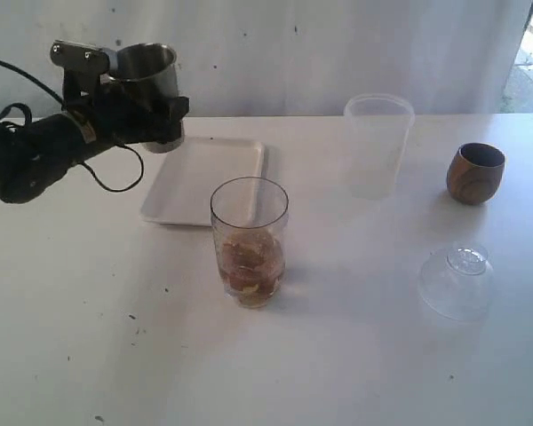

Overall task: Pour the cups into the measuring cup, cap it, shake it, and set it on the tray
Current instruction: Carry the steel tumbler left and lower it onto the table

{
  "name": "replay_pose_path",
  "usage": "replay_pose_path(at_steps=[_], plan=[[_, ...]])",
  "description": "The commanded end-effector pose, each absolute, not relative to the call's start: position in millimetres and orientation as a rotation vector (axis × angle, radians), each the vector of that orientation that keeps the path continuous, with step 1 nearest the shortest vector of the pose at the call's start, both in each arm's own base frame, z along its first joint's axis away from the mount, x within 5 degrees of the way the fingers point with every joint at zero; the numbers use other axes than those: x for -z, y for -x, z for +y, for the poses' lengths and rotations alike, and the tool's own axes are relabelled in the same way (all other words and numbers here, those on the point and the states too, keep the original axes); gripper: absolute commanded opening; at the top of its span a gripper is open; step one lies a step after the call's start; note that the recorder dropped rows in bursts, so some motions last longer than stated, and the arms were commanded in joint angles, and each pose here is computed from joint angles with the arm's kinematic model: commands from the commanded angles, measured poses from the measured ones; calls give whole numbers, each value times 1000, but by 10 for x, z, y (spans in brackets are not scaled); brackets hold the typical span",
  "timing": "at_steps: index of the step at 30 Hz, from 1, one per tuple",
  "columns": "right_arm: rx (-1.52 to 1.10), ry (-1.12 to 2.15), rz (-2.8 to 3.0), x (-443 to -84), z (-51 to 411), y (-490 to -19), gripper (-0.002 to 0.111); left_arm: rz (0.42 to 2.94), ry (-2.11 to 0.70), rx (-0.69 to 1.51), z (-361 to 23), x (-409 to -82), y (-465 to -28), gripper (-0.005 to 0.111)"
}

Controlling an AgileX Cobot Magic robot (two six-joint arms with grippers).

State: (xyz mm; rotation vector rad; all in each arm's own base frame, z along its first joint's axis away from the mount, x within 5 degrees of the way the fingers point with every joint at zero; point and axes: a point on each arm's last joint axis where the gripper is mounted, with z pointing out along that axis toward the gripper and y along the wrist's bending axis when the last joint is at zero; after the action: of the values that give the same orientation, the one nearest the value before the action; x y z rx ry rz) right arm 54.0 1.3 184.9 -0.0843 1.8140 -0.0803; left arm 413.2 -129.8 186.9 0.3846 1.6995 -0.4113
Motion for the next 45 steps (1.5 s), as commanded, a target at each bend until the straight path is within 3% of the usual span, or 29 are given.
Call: replay_pose_path(at_steps=[1, 10, 27, 28, 30, 31, 32, 33, 34, 45], plan=[[83, 93, 1813, -1833, 15, -538, 0, 1779, -175, 380, -976, -1667, -4277, 0], [83, 93, 1813, -1833, 15, -538, 0, 1869, -59, 269, -368, -1298, -4271, 0], [83, 93, 1813, -1833, 15, -538, 0, 1777, -214, 141, -318, -909, -4049, 2], [83, 93, 1813, -1833, 15, -538, 0, 1780, -201, 151, -317, -907, -4048, 6], [83, 93, 1813, -1833, 15, -538, 0, 1781, -178, 174, -327, -909, -4048, 28], [83, 93, 1813, -1833, 15, -538, 0, 1781, -178, 173, -327, -909, -4048, 55], [83, 93, 1813, -1833, 15, -538, 0, 1778, -178, 174, -327, -912, -4048, 71], [83, 93, 1813, -1833, 15, -538, 0, 1777, -178, 166, -322, -912, -4050, 100], [83, 93, 1813, -1833, 15, -538, 0, 1776, -185, 160, -322, -912, -4050, 105], [83, 93, 1813, -1833, 15, -538, 0, 1871, -222, 136, -316, -1034, -3944, 105]])
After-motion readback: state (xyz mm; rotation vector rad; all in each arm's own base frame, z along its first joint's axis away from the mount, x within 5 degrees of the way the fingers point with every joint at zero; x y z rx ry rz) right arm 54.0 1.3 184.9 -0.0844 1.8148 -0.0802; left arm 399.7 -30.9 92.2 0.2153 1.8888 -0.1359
